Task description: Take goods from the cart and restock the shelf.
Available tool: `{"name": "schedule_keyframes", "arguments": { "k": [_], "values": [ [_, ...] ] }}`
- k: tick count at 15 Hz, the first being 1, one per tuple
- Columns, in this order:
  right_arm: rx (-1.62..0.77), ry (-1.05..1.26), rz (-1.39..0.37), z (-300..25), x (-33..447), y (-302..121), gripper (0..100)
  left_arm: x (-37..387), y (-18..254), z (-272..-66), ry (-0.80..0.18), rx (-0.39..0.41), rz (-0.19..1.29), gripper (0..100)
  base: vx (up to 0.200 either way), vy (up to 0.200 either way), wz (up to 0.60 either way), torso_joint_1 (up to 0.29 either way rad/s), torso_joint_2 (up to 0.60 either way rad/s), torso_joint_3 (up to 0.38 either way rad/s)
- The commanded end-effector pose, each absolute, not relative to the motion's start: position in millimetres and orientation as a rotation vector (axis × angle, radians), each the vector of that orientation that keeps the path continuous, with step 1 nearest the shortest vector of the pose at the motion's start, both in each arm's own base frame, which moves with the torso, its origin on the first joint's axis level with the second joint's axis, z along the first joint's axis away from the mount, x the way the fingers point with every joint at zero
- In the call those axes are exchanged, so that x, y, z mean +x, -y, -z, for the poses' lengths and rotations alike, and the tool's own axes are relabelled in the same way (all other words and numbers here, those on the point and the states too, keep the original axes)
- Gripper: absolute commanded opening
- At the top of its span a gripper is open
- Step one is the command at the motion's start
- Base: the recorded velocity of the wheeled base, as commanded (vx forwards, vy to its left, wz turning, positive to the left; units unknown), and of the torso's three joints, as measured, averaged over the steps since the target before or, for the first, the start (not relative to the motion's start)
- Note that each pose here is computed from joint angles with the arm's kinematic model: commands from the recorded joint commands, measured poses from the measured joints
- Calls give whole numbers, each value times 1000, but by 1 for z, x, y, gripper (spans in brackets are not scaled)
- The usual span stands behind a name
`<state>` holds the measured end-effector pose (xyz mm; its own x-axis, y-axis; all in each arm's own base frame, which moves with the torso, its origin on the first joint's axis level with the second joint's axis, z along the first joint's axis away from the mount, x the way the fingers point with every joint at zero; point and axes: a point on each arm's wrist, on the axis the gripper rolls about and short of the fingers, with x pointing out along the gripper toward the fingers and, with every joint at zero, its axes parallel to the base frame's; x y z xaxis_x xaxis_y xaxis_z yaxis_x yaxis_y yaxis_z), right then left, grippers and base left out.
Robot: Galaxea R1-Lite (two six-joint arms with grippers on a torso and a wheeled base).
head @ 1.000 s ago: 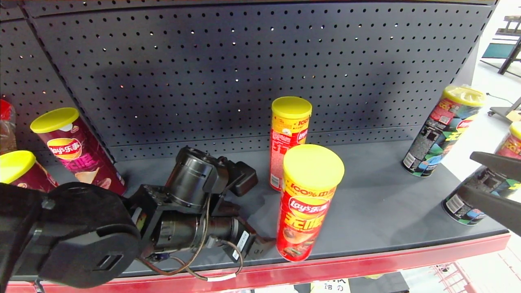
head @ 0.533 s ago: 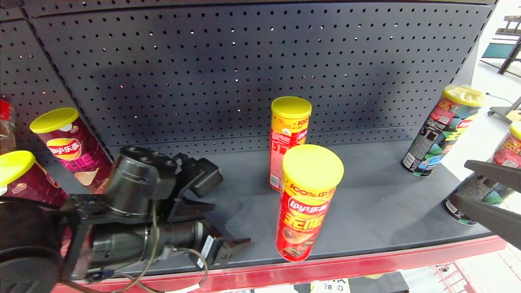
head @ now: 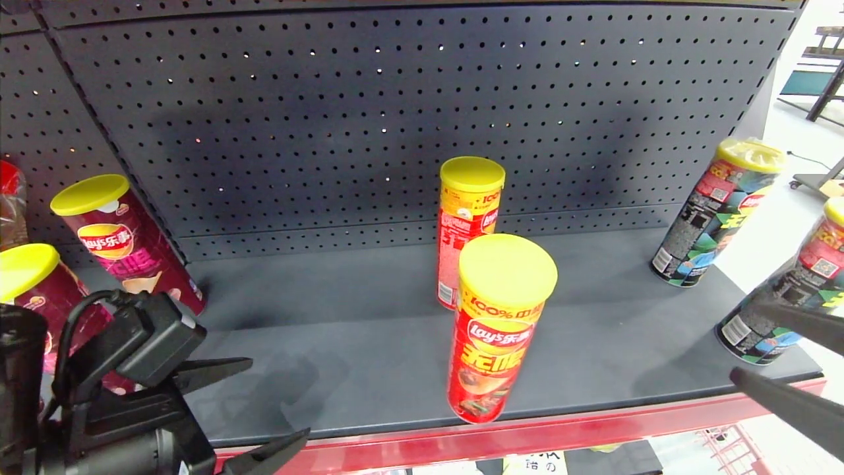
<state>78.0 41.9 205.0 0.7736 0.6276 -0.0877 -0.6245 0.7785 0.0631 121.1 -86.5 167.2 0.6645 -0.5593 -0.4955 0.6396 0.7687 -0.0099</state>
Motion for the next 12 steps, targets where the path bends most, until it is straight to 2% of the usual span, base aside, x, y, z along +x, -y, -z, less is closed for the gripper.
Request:
{"name": "schedule_keyframes", "arguments": {
  "k": [1,3,5,7,8,10,11,12],
  "values": [
    [30,-109,-695,-192,67,-37,100,116,83,-174,-458,166,673,100,0,0,0,0,0,0],
    [30,-122,-718,-178,57,-33,100,119,86,-186,-410,160,680,100,0,0,0,0,0,0],
    [29,-157,-724,-168,56,-33,100,110,84,-202,-316,166,674,100,0,0,0,0,0,0],
    [28,-168,-724,-164,55,-32,100,86,64,-217,-200,144,578,100,0,0,0,0,0,0],
    [23,-161,-722,-163,54,-32,100,78,57,-219,-182,140,549,100,0,0,0,0,0,0],
    [23,-101,-707,-167,46,-28,100,31,17,-213,-151,141,411,100,0,0,0,0,0,0],
    [25,-76,-683,-171,44,-26,100,1,-7,-197,-174,151,339,100,0,0,0,0,0,0],
    [26,-71,-671,-173,45,-25,100,-9,-14,-189,-183,154,319,100,0,0,0,0,0,0]
  ]
}}
